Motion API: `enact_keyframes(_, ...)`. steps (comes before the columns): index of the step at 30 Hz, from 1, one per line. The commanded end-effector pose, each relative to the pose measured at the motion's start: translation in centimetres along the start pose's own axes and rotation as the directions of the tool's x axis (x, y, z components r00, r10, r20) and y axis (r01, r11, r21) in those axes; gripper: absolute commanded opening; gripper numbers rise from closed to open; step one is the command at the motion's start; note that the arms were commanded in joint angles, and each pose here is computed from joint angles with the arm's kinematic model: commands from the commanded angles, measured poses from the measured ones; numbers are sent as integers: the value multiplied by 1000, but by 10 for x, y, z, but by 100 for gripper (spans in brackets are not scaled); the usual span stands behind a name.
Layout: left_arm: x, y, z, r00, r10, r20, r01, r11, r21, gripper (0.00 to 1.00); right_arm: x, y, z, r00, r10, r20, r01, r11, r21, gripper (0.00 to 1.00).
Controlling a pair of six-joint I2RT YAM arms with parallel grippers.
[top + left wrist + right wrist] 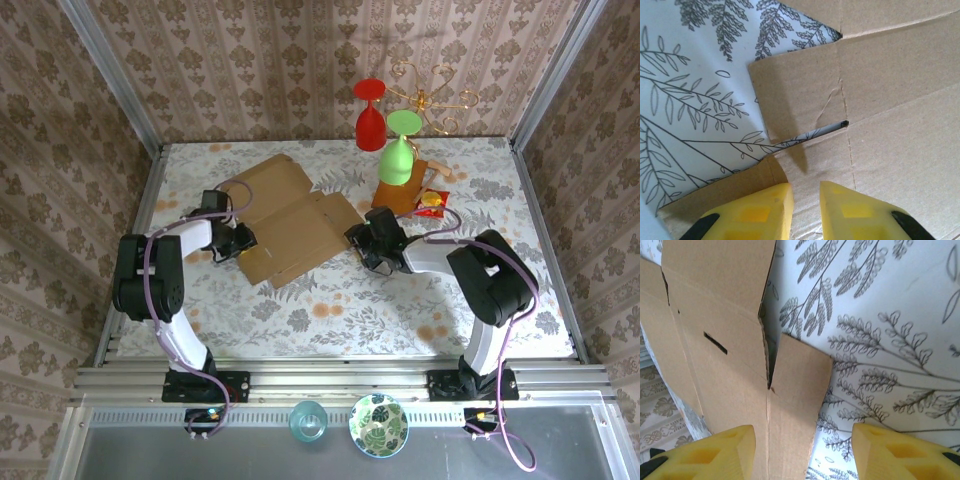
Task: Fold the paper box
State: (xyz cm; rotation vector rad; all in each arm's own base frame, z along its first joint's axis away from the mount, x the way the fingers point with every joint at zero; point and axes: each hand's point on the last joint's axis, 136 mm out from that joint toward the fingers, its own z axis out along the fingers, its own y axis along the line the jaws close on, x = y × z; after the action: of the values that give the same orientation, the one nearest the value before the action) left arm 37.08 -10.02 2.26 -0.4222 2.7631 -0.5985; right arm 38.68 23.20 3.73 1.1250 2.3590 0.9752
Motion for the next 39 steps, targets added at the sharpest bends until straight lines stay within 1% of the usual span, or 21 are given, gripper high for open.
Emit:
enact_keyframes(1, 35, 17, 6, 993, -26, -113, 18, 997, -73, 24, -7, 0, 5, 1000, -15, 17, 14, 1000, 11, 54)
enact_keyframes(8, 38, 17, 6, 992, -18, -122, 10, 997, -73, 24, -10, 13, 23, 1000, -2, 2, 2, 1000, -23, 51)
enact_keyframes(13, 39, 16, 6, 992, -17, -125, 8, 998, -70, 23, -5, 19, 27, 1000, 11, -15, -12, 999, -44, 49)
enact_keyframes(20, 38, 15, 8, 991, -22, -130, 13, 998, -67, 23, -8, 32, 17, 999, 49, 11, -47, 988, -146, 43)
enact_keyframes(26, 37, 14, 9, 991, -26, -129, 18, 998, -61, 23, -6, 49, 17, 997, 73, -5, -72, 970, -231, 40)
enact_keyframes(30, 37, 13, 9, 991, -25, -129, 17, 998, -60, 23, 1, 50, 22, 997, 68, -23, -71, 970, -232, 38)
enact_keyframes(34, 38, 13, 8, 991, -24, -129, 16, 998, -60, 23, 12, 42, 29, 997, 67, -41, -74, 974, -212, 36)
enact_keyframes(39, 37, 13, 7, 992, -22, -128, 15, 998, -59, 23, 9, 34, 36, 997, 68, -27, -72, 979, -191, 31)
